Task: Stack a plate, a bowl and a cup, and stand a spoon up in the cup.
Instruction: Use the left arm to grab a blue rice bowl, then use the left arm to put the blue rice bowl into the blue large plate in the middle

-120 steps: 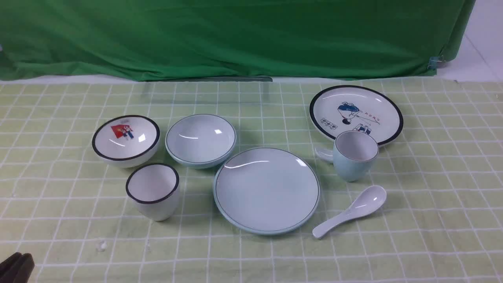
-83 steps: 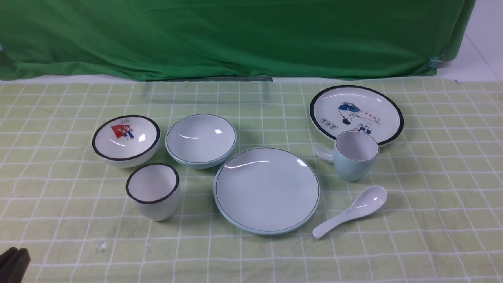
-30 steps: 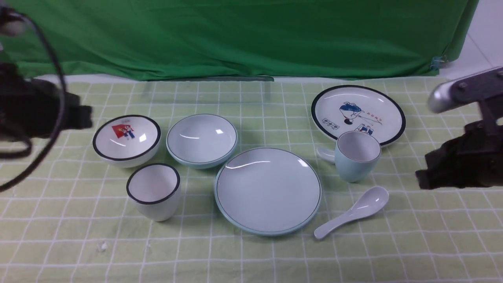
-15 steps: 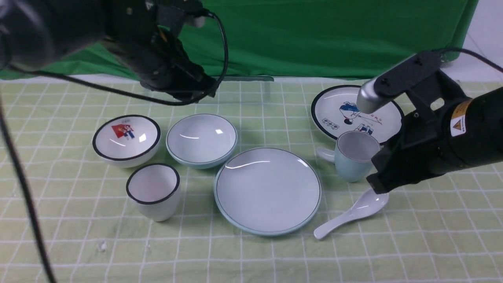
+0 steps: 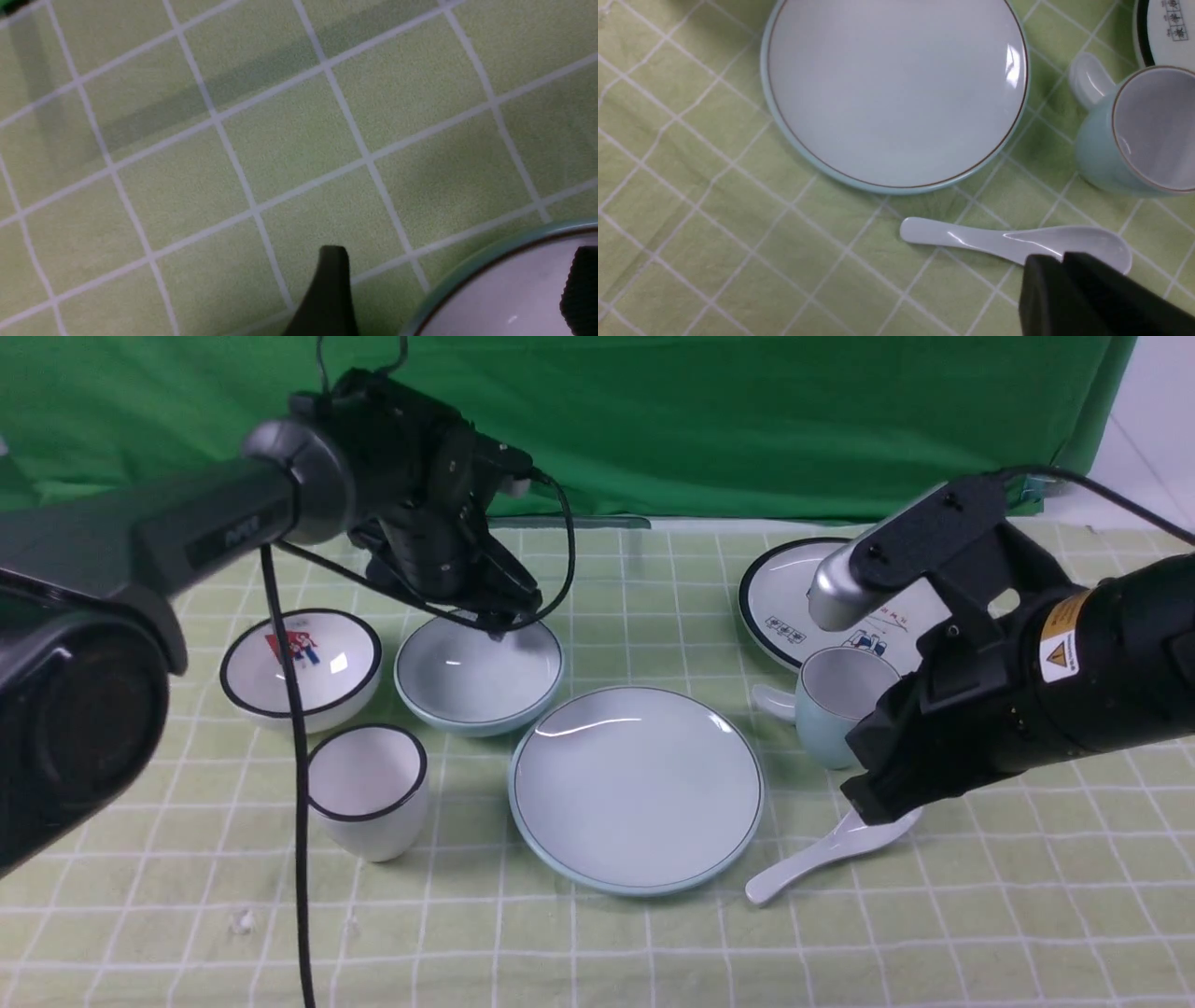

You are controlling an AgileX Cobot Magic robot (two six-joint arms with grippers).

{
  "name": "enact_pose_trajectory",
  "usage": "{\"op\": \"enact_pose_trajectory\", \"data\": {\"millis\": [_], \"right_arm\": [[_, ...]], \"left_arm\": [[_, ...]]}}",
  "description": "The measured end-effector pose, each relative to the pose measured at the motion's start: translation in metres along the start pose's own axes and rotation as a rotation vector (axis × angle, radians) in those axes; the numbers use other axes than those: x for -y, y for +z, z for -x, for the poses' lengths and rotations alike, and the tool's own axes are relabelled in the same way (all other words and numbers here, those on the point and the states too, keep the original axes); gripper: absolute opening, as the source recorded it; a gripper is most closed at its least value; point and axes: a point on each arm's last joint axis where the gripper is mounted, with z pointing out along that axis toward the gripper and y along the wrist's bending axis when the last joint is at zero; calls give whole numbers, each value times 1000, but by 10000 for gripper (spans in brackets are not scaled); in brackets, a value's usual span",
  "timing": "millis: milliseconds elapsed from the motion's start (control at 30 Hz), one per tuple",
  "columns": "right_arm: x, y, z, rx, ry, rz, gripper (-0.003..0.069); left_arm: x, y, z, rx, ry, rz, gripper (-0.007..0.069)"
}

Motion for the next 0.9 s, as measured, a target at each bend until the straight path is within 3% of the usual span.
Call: {"op": "enact_pose_trajectory", "data": {"millis": [233, 467, 600, 767, 900], "right_arm": [[0, 0, 2, 19, 1, -2, 84], [0, 0, 2, 26, 1, -3, 101], [0, 0, 3, 36, 1, -5, 111], [1, 0, 4, 46, 1, -6, 120], [1, 0, 4, 49, 1, -7, 123]], "left_arm": [[1, 9, -3, -13, 3, -2, 477], [-4, 8, -3, -16, 2, 11, 125], [-7, -13, 3, -4, -34, -7, 9], [-10, -58, 11, 24, -74, -52, -7], [3, -112, 15, 93, -93, -272, -7]]}}
